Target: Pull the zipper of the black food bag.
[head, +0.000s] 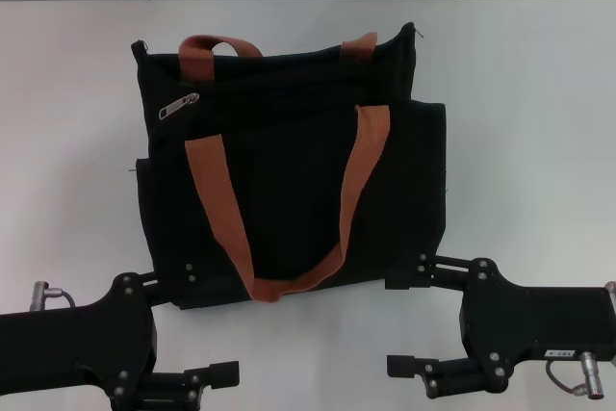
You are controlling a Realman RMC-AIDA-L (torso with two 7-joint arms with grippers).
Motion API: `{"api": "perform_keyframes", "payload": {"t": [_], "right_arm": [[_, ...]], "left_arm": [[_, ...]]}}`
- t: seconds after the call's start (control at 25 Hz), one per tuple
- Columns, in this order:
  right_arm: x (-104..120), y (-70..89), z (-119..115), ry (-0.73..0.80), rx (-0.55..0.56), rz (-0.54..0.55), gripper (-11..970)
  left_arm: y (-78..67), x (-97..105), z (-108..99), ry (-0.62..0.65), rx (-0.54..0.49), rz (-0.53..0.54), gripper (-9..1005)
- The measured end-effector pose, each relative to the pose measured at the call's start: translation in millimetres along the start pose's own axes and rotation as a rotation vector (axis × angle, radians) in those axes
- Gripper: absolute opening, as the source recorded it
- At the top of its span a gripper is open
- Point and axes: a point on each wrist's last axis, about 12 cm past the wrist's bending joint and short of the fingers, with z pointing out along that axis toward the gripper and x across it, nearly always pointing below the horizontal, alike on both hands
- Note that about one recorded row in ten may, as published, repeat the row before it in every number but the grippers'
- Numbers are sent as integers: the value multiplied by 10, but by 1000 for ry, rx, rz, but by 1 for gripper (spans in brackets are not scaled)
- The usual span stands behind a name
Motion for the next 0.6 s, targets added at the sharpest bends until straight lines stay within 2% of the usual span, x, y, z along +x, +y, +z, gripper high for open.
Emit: {"api": "perform_keyframes", "payload": {"t": [0.6], "right_arm": [[-20,-26,-1,4,-1,-7,831]], "left_arm": [[3,6,28,-3,-1,-1,803]]}}
